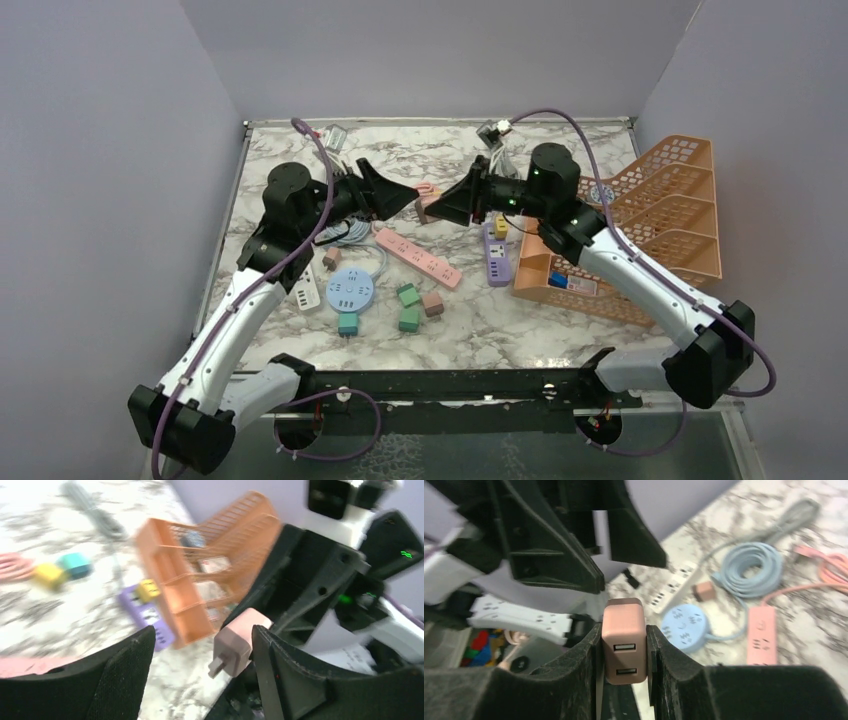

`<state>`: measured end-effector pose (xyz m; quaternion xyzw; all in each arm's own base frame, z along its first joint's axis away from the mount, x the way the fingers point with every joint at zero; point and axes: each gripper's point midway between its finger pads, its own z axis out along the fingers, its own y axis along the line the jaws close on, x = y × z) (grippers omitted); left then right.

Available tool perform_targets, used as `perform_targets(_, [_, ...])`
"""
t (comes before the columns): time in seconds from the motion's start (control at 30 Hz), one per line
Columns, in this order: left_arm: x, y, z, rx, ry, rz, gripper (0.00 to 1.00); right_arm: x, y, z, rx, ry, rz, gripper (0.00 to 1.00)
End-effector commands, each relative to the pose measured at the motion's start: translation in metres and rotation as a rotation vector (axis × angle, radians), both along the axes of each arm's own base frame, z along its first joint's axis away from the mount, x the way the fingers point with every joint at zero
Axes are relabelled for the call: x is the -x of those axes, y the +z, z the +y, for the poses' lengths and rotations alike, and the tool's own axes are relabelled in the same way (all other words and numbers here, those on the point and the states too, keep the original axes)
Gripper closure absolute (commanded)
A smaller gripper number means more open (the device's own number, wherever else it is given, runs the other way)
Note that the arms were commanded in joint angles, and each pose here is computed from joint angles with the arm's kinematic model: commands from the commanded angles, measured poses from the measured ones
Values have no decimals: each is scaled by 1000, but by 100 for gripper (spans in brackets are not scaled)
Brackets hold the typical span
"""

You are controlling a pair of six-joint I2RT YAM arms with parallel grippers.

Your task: Insert the plug

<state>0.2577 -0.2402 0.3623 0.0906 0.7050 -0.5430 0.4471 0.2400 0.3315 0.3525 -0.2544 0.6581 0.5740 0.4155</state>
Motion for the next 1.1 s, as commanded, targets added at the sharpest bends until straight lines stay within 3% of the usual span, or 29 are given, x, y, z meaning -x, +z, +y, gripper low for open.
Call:
perform_targets(0.0, [-32, -69, 72, -254, 474, 186, 26, -35, -88, -17, 392, -119, 16, 99])
perform_targets(0.17, [-19, -92, 111, -365, 638, 249, 25, -64, -132, -31, 553, -234, 14, 99])
perform_targets(0.3, [-6, -92, 127, -394, 685, 229, 25, -68, -153, -21, 595, -172, 37, 99])
perform_targets(0.6, [1, -60, 141, -396, 728, 111, 24, -91, -197, 7, 690, -135, 138, 99])
perform_targets(1.07, [6, -22, 162, -395, 815, 16, 24, -86, -234, 65, 780, 24, 41, 99])
